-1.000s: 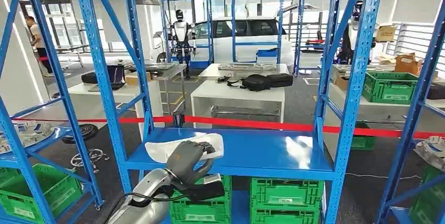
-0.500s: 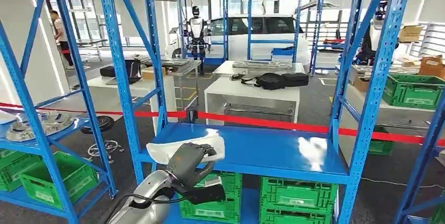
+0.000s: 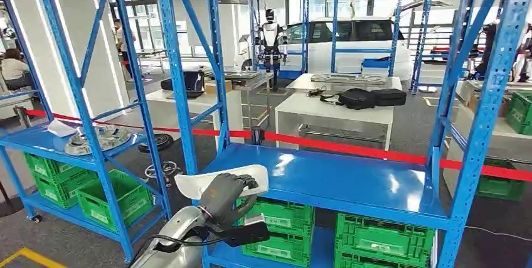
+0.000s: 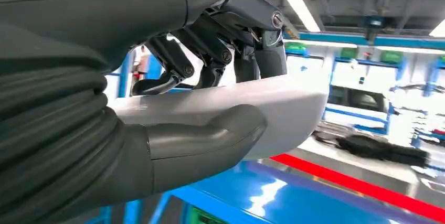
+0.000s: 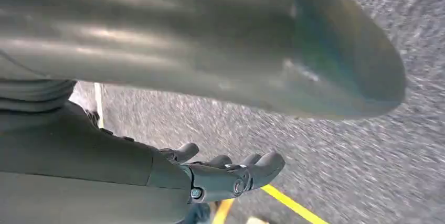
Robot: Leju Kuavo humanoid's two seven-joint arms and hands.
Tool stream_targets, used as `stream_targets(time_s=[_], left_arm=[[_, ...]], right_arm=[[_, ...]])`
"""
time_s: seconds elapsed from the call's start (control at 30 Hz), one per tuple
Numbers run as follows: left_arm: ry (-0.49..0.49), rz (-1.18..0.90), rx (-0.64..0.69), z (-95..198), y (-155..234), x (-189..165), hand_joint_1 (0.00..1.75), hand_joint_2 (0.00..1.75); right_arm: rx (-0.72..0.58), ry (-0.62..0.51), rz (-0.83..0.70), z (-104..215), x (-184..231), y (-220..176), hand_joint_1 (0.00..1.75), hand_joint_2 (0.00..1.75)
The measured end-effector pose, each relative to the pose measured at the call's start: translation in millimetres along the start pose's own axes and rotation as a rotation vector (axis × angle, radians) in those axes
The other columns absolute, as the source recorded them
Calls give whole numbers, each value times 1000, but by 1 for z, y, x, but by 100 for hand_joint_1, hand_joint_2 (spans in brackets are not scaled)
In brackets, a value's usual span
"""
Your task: Take the parts from the cabinet and place them on the table.
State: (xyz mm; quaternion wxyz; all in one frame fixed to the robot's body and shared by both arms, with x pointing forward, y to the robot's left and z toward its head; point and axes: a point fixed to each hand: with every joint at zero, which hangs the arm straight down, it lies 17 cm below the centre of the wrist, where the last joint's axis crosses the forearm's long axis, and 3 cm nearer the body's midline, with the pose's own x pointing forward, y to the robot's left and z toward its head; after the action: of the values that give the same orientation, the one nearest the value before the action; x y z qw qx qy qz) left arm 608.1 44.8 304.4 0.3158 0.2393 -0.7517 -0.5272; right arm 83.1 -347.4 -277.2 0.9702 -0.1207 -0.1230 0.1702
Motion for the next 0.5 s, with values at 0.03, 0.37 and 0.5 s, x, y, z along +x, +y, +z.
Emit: stream_targets(time_s=[0.03, 0.37, 0.5], left_arm=[[-3, 0, 0, -1, 1, 1, 171, 175], [-5, 17, -31, 1, -7, 3, 171, 175], [-8, 15, -31, 0, -6, 4, 171, 175]], right_arm=[[1, 0, 0, 0, 0, 0, 0, 0], [5, 3, -1, 0, -1, -2, 0, 0], [3, 3, -1, 0, -1, -3, 0, 0]])
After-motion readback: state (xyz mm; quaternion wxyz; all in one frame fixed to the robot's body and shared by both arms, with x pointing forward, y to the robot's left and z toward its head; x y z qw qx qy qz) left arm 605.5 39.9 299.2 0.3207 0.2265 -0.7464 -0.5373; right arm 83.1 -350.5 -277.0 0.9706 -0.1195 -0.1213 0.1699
